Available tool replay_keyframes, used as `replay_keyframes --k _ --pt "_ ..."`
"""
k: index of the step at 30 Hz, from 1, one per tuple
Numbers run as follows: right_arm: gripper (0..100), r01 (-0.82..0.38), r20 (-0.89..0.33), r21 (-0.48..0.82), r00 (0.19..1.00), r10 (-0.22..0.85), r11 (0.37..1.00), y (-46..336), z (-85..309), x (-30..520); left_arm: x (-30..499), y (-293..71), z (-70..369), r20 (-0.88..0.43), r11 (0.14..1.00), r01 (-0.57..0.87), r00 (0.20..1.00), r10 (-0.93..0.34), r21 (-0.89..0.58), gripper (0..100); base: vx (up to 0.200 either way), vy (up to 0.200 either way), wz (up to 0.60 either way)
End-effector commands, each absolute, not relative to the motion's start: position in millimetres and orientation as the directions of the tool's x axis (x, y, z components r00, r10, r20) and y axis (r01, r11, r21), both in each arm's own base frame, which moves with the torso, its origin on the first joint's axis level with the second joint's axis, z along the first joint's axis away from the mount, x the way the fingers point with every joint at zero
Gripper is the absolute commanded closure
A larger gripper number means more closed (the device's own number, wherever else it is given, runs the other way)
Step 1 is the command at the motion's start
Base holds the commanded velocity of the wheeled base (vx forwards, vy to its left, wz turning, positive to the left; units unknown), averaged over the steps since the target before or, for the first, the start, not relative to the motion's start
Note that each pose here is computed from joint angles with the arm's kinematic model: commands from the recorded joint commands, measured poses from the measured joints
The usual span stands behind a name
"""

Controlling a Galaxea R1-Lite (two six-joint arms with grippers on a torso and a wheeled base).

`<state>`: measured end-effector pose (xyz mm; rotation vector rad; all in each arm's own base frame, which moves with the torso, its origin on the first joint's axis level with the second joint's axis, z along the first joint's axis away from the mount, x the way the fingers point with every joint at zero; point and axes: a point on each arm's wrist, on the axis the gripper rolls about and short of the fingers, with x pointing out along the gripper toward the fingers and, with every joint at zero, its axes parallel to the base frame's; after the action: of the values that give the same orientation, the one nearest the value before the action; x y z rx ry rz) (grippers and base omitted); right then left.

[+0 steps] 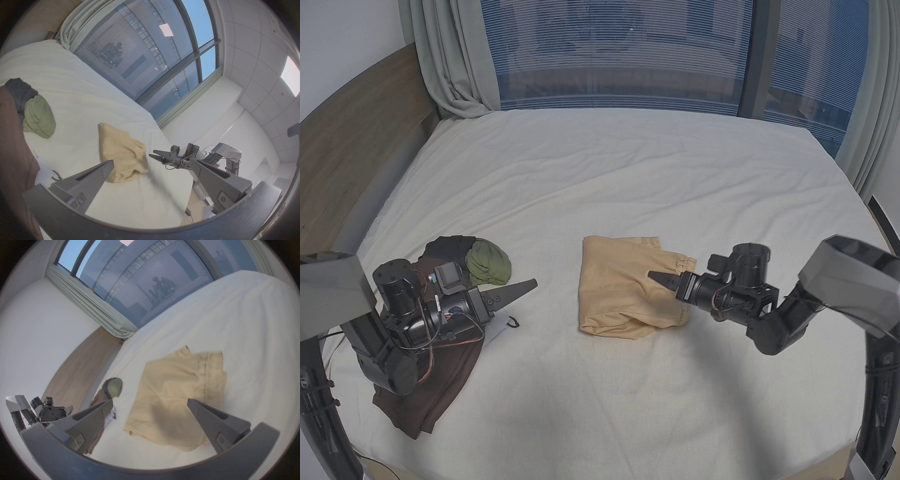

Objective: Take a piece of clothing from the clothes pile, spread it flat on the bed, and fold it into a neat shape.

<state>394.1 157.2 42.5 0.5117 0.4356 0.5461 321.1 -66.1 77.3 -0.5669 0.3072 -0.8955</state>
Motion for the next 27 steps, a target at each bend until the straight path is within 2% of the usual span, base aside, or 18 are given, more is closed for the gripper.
replay_keyframes --k 1,5,9,11,15,19,23,27 --pt "0 -0.471 -0.061 0.477 0.825 0.563 0.742 110.4 168.1 302.7 253.0 -62.9 167.0 0.144 0.333 0.792 0.462 -0.875 -0.512 0 0.0 0.0 0.0" --pt "0 -0.422 -0.092 0.337 0.875 0.476 0.842 67.9 175.6 255.5 213.8 -61.7 185.4 0.168 0.261 0.85 0.37 -0.913 -0.457 0 0.0 0.0 0.0" --pt "0 -0.352 -0.064 0.206 0.926 0.371 0.913 30.7 179.1 212.0 171.5 -65.2 202.9 0.219 0.197 0.9 0.298 -0.929 -0.389 0 0.0 0.0 0.0" --pt "0 -0.336 -0.013 0.181 0.939 0.344 0.924 20.6 186.0 185.5 151.2 -62.2 209.9 0.246 0.181 0.919 0.276 -0.929 -0.349 0 0.0 0.0 0.0" --pt "0 -0.374 0.109 0.142 0.926 0.361 0.917 15.1 199.0 134.8 115.5 -50.8 217.6 0.291 0.183 0.945 0.262 -0.92 -0.273 0 0.0 0.0 0.0" --pt "0 -0.398 0.194 0.108 0.907 0.373 0.911 13.0 194.5 85.0 82.1 -37.3 208.7 0.305 0.226 0.942 0.297 -0.905 -0.249 0 0.0 0.0 0.0" --pt "0 -0.435 0.247 0.086 0.881 0.404 0.896 10.8 180.5 41.5 55.9 -24.7 196.4 0.31 0.328 0.915 0.39 -0.867 -0.234 0 0.0 0.0 0.0" --pt "0 -0.47 0.271 0.095 0.861 0.431 0.878 8.1 150.0 0.2 28.6 -18.6 186.5 0.304 0.422 0.871 0.486 -0.82 -0.253 0 0.0 0.0 0.0"
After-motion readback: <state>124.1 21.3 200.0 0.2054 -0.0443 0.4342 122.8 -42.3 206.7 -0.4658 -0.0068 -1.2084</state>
